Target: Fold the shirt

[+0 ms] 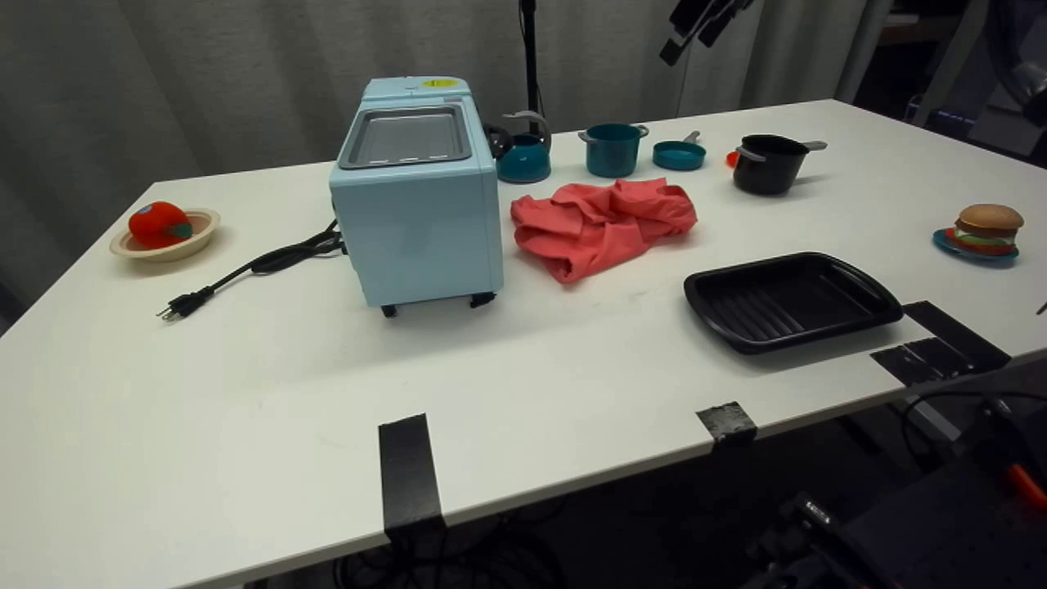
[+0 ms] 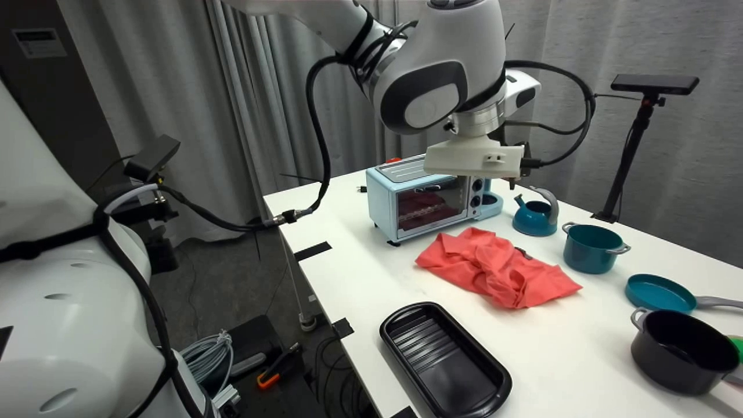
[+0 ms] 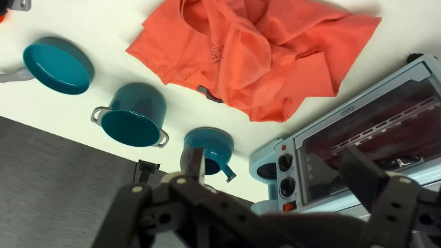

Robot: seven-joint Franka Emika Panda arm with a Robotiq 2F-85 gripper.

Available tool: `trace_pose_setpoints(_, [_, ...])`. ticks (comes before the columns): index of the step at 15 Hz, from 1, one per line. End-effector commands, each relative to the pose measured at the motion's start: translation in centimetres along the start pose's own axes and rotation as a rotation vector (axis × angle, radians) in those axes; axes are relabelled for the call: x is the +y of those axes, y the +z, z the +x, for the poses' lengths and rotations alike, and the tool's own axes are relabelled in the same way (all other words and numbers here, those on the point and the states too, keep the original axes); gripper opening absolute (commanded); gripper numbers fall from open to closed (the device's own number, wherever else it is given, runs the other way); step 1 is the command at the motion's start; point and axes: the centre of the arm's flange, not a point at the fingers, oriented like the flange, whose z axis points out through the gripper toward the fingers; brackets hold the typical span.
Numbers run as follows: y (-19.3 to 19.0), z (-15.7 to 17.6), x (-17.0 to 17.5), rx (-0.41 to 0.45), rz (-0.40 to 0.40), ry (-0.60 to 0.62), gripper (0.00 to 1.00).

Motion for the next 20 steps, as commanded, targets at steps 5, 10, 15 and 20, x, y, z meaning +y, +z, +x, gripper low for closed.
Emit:
trace_pose_setpoints(5, [-0.29, -0.45, -0.18, -0.004, 0.001, 0.001, 1.00])
trace_pose_setpoints(10, [-0.27, -0.49, -0.20, -0.004, 0.001, 0.001, 1.00])
trace_pose_setpoints(15, [-0.27, -0.50, -0.20, -0.004, 0.001, 0.001, 1.00])
trace_pose_setpoints(20, [-0.27, -0.50, -0.20, -0.004, 0.001, 0.001, 1.00])
